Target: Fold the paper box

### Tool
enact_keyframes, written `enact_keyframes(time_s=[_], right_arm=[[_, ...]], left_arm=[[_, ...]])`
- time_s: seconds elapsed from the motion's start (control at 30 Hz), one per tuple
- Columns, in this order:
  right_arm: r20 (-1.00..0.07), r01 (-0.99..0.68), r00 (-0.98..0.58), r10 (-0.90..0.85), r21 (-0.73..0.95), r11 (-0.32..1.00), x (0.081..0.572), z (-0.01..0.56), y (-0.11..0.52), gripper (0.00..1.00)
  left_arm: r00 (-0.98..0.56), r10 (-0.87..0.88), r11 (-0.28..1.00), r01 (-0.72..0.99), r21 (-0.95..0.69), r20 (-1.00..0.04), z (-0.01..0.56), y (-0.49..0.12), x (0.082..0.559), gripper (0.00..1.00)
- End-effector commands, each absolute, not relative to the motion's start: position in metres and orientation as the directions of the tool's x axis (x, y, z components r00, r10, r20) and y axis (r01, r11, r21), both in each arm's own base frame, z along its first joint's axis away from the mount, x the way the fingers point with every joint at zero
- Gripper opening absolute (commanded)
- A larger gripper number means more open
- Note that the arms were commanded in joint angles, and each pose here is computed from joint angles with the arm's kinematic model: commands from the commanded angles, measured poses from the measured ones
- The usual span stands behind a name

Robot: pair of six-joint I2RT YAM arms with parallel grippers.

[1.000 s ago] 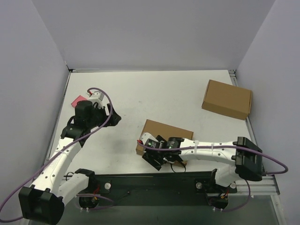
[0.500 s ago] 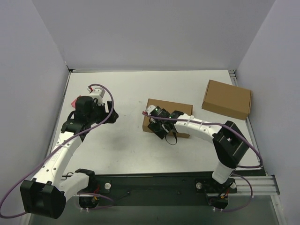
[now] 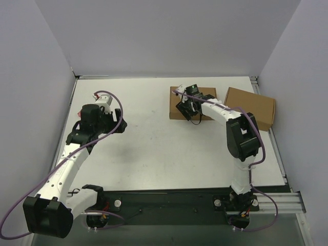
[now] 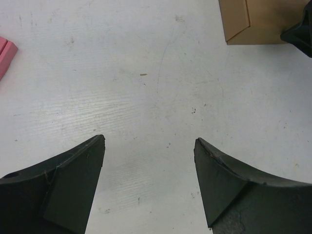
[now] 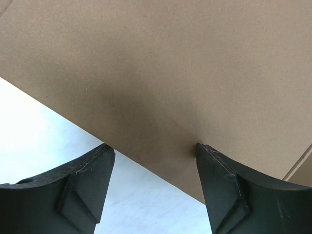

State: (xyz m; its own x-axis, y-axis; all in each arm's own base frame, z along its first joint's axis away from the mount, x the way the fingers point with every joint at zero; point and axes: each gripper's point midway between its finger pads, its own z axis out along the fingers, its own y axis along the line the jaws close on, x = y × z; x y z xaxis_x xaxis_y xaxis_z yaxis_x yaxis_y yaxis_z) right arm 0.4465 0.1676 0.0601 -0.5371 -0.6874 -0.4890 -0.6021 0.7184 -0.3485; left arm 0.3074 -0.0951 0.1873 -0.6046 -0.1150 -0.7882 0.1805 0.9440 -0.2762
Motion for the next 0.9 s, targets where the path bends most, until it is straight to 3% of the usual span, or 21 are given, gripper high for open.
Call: enact_keyframes(time_s=[0.0,0.13,0.3,0.4,0.43,0.5,0.6,0.87], right_arm=[[-0.461,-0.672,-0.531,-0.711,-0.283,0.684,0.450,0.046,0.175,0.69],[-0.528,-0.639,-0.520,-0.671,-0.280,0.716,0.464,0.071,0.186,0.72],[-0.728,-0.481,-0.522,-0.445,-0.179,0.858,0.459,0.151,0.190,0.76],[-0.833,-0.397,-0.504,-0.229,-0.012,0.918,0.439,0.196,0.177,0.92],[-0.858,-0.414,-0.481,-0.178,0.043,0.909,0.422,0.213,0.172,0.92],[-0.874,-0.310,-0.485,0.009,0.181,0.933,0.416,0.228,0.144,0.92],[-0.912,-0.242,-0.391,0.125,0.233,0.942,0.386,0.261,0.104,0.93],[-0.927,-0.105,-0.338,0.163,0.210,0.972,0.328,0.271,0.045,0.94]], left_arm=[[-0.534,-0.121,0.943,0.200,-0.265,-0.837,0.209,-0.093,0.323,0.83],[-0.514,-0.122,0.943,0.207,-0.261,-0.849,0.215,-0.092,0.326,0.84],[-0.450,-0.121,0.952,0.202,-0.232,-0.885,0.231,-0.085,0.329,0.84],[-0.388,-0.114,0.953,0.217,-0.211,-0.914,0.246,-0.083,0.328,0.86],[-0.367,-0.113,0.951,0.228,-0.207,-0.923,0.251,-0.083,0.326,0.86],[-0.320,-0.117,0.947,0.250,-0.203,-0.940,0.261,-0.085,0.325,0.87],[-0.266,-0.118,0.949,0.252,-0.187,-0.957,0.275,-0.083,0.323,0.87],[-0.187,-0.130,0.965,0.203,-0.167,-0.974,0.294,-0.070,0.317,0.88]])
